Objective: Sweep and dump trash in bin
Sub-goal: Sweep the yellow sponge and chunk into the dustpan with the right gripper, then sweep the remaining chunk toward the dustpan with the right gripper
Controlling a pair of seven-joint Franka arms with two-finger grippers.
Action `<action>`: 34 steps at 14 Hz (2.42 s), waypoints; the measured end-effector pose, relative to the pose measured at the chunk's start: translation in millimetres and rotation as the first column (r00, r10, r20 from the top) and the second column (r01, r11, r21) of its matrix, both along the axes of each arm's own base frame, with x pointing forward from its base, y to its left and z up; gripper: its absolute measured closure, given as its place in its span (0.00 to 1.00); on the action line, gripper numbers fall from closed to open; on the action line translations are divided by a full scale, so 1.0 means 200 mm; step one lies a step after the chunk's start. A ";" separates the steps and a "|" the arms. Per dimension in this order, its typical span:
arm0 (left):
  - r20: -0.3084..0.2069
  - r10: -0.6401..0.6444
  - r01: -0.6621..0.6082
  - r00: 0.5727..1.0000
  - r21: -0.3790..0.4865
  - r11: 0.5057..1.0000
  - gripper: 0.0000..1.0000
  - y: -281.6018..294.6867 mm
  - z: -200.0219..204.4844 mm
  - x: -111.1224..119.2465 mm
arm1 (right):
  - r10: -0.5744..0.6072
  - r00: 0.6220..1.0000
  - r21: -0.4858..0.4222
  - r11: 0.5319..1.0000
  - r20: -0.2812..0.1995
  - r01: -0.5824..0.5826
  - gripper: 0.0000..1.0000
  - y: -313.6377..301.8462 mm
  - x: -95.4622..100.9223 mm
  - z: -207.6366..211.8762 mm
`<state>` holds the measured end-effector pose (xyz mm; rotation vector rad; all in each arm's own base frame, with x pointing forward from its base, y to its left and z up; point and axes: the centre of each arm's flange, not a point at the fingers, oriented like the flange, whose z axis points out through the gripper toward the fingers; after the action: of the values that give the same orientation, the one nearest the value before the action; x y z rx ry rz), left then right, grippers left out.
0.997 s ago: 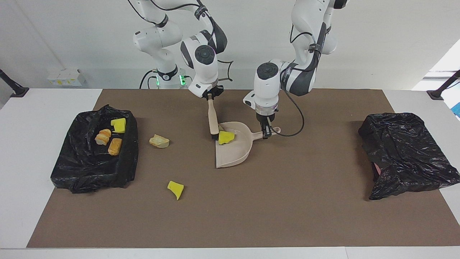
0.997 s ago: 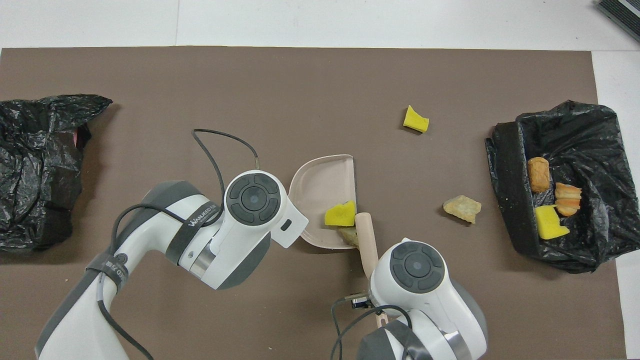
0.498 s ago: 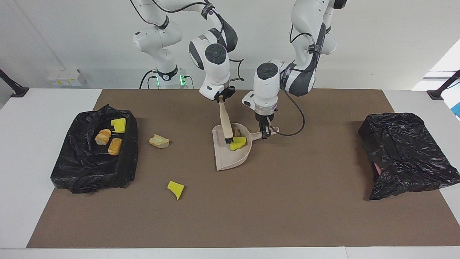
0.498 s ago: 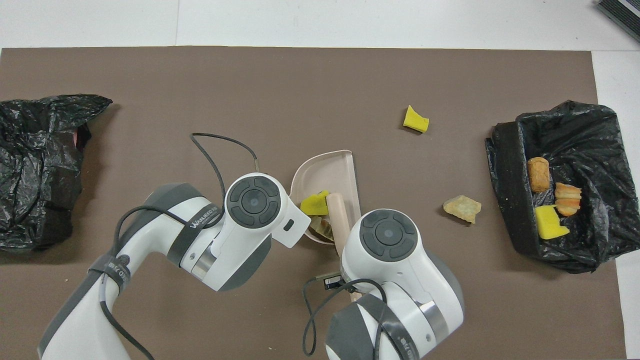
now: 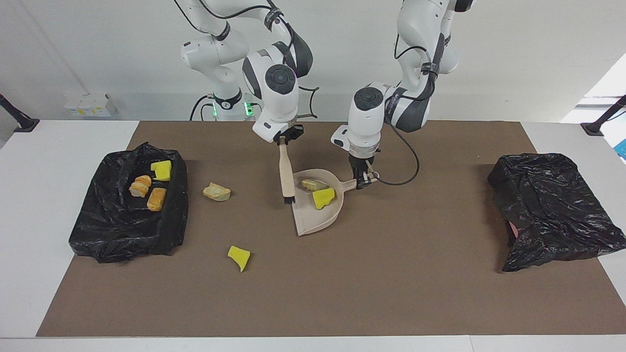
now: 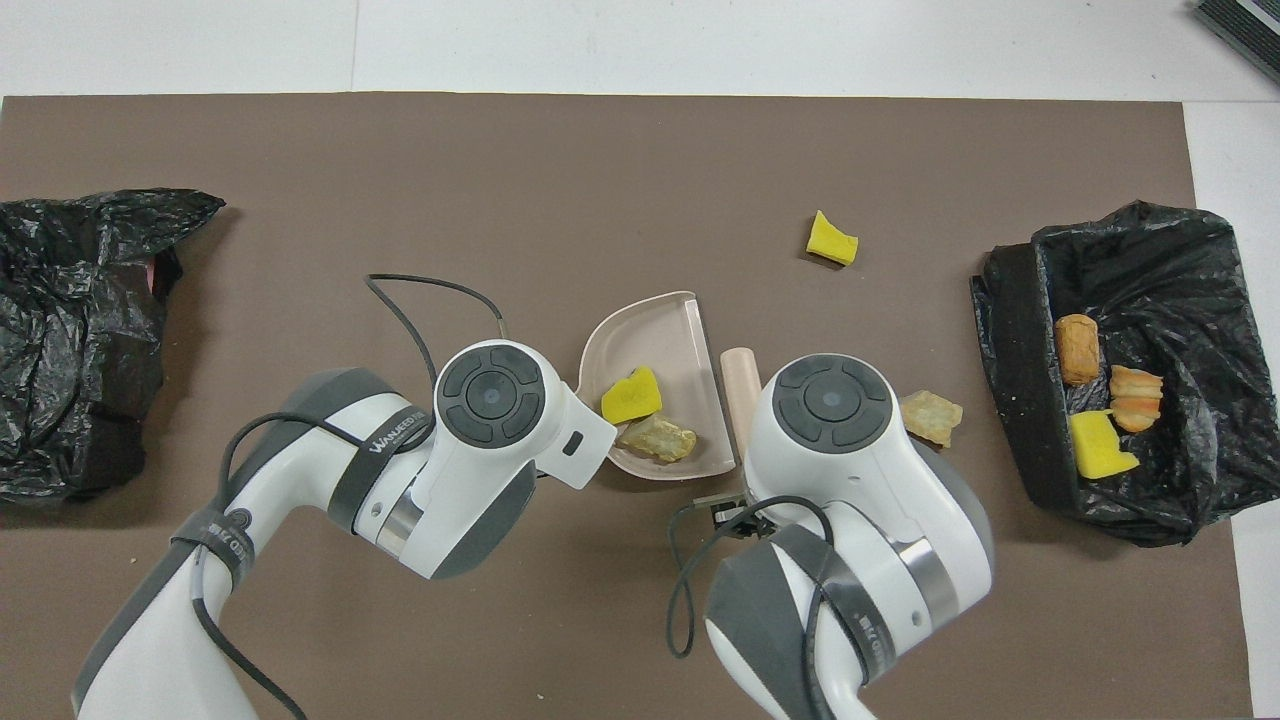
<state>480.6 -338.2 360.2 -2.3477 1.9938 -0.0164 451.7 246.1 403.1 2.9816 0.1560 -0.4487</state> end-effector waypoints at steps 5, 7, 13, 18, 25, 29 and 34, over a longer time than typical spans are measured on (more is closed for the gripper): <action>0.003 0.088 -0.088 0.996 -0.006 0.996 0.69 -0.01 0.00 -0.01 | -0.063 0.998 -0.200 0.978 -0.013 0.059 0.75 -0.40 0.10 -0.05; 0.004 0.128 -0.128 0.992 -0.008 0.992 0.69 -0.01 0.00 -0.01 | -0.033 0.999 -0.292 0.956 -0.011 0.029 0.75 -0.47 0.09 -0.06; 0.004 0.173 -0.173 0.985 -0.009 0.985 0.69 -0.02 0.00 -0.01 | 0.019 0.999 -0.420 0.908 0.038 -0.001 0.75 -0.64 -0.02 -0.05; 0.000 0.164 -0.164 0.986 -0.005 0.986 0.69 -0.07 0.00 -0.06 | -0.004 0.999 -0.391 0.920 0.051 0.024 0.75 -0.90 -0.09 -0.17; -0.007 0.164 -0.164 0.986 0.003 0.987 0.69 -0.08 0.00 -0.07 | -0.027 1.000 -0.199 0.980 0.004 0.028 0.75 -0.86 -0.12 -0.29; -0.008 0.164 -0.164 0.986 0.004 0.986 0.69 -0.08 0.00 -0.08 | -0.048 0.999 -0.093 0.994 0.022 0.050 0.75 -0.70 0.02 -0.32; -0.015 0.161 -0.161 0.987 0.013 0.987 0.69 -0.08 0.00 -0.09 | -0.058 0.998 0.068 0.996 -0.012 0.058 0.75 -0.33 0.05 -0.30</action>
<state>462.6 -354.4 359.7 -2.5020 1.7987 0.0218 461.3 179.9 343.0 3.0581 0.0875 -0.4747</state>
